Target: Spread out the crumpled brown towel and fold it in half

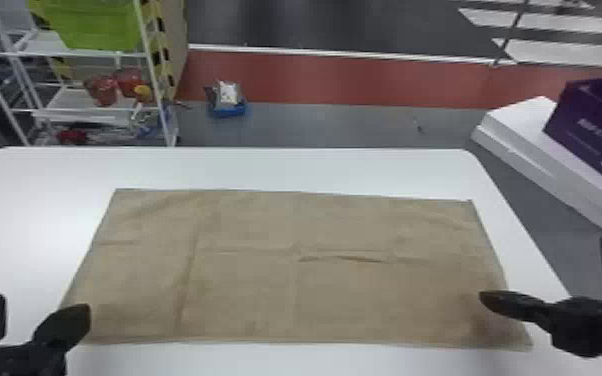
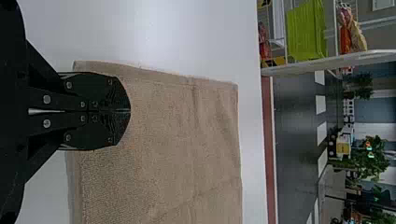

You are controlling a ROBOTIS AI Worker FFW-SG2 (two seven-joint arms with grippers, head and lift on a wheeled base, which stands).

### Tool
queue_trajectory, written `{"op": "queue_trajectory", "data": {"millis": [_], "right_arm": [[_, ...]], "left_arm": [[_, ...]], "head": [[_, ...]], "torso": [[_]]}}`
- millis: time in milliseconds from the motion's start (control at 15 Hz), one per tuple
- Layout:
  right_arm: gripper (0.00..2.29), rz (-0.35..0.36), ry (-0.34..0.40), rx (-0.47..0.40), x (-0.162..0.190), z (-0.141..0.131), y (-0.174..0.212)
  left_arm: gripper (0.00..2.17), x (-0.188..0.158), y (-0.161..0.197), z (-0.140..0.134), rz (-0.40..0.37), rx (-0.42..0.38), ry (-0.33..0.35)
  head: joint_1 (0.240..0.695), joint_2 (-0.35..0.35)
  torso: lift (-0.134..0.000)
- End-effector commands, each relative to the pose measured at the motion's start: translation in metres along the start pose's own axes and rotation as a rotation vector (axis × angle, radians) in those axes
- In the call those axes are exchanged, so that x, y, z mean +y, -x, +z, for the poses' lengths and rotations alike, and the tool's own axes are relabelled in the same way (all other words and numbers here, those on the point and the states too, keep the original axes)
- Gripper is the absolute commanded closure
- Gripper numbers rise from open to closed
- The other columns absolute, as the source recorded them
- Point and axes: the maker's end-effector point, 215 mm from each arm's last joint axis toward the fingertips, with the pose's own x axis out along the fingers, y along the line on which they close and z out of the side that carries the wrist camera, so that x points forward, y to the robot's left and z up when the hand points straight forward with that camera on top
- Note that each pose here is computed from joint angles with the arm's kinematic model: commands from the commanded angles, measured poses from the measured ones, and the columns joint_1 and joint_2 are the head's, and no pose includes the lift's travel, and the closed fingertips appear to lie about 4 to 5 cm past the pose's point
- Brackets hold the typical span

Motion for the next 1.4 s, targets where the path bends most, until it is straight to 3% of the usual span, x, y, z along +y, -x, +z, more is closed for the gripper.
{"op": "queue_trajectory", "data": {"millis": [0,600,933,1000,1067,1133,1200,1333], "right_arm": [[1.51,0.003,-0.004,0.001,0.001,-0.001,-0.001],[1.51,0.014,0.007,-0.001,0.008,0.005,-0.007],[1.51,0.02,-0.002,-0.019,0.01,0.013,-0.007],[1.5,0.017,-0.001,-0.048,0.007,0.023,-0.003],[1.38,0.014,0.004,-0.086,0.003,0.038,-0.001],[1.08,0.013,0.016,-0.137,-0.001,0.054,0.0],[0.73,0.022,0.048,-0.213,-0.006,0.079,0.0],[0.39,0.028,0.097,-0.361,-0.021,0.126,-0.002]], "left_arm": [[1.78,0.001,-0.015,-0.012,0.001,0.027,0.005],[1.78,0.024,-0.001,-0.037,0.039,0.05,-0.001],[1.72,0.013,0.017,-0.001,0.003,-0.032,0.01],[1.45,0.008,0.021,0.015,-0.012,-0.065,0.02],[1.03,0.006,0.024,0.027,-0.024,-0.091,0.026],[0.32,0.003,0.022,0.044,-0.042,-0.123,0.028],[0.06,0.004,0.017,0.067,-0.045,-0.161,0.031],[0.06,0.007,-0.003,0.103,-0.052,-0.22,0.044]], "head": [[0.695,-0.103],[0.695,-0.067],[0.695,-0.051],[0.695,-0.054],[0.695,-0.058],[0.695,-0.066],[0.695,-0.082],[0.695,-0.093]], "torso": [[-0.123],[-0.123],[-0.123],[-0.123],[-0.123],[-0.123],[-0.123],[-0.123]]}}
